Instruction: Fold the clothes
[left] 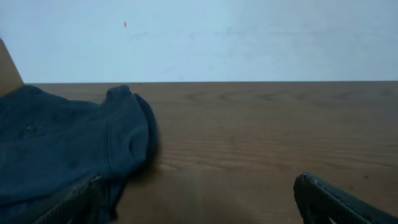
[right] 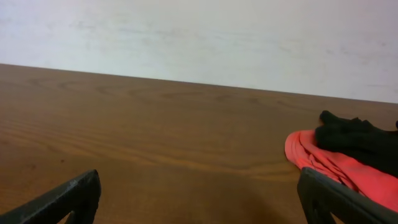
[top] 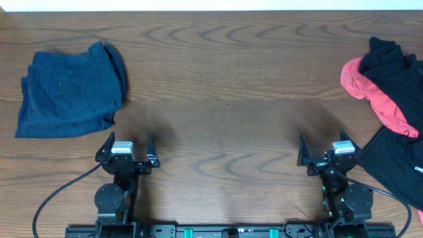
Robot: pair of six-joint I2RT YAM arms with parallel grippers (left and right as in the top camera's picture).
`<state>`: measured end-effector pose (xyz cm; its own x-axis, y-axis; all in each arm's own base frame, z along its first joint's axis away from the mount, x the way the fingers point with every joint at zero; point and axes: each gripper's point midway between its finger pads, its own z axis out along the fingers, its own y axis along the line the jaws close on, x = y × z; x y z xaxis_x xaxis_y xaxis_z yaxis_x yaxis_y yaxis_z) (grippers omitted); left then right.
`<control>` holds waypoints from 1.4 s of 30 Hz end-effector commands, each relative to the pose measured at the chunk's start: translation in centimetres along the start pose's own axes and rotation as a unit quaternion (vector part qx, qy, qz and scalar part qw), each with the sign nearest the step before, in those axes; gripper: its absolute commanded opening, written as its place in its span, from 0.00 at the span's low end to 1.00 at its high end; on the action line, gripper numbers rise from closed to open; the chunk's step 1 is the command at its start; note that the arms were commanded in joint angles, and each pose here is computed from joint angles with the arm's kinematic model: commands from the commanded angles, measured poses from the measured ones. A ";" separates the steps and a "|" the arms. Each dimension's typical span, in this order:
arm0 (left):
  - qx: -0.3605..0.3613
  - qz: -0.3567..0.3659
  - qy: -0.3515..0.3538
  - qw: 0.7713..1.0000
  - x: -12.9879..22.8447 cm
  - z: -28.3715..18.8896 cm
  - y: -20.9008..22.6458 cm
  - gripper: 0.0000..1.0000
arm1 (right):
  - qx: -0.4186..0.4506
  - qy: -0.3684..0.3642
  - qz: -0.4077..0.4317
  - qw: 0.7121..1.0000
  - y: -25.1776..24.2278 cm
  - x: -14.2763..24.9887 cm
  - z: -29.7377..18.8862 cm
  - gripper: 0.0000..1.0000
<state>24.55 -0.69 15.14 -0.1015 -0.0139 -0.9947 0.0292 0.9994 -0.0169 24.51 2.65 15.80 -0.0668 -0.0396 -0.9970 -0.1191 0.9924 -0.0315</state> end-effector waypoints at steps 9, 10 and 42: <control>0.021 0.010 0.024 0.999 1.4 0.0 -1.0 0.98 | -0.001 -0.001 0.002 1.000 0.0 0.0 0.0 0.99; 0.029 0.011 0.024 0.999 1.4 -0.1 -1.4 0.98 | -0.001 -0.001 0.002 1.000 0.0 0.0 0.0 0.99; 0.033 0.012 0.025 0.999 1.4 -0.1 -1.6 0.98 | -0.001 -0.001 0.002 1.000 0.0 0.0 0.0 0.99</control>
<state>24.46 -2.13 15.15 -0.1030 -0.0053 -0.9947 0.0869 0.9961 -0.0143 24.51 2.64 15.80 -0.0669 -0.0396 -0.9970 -0.1187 0.9924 -0.0315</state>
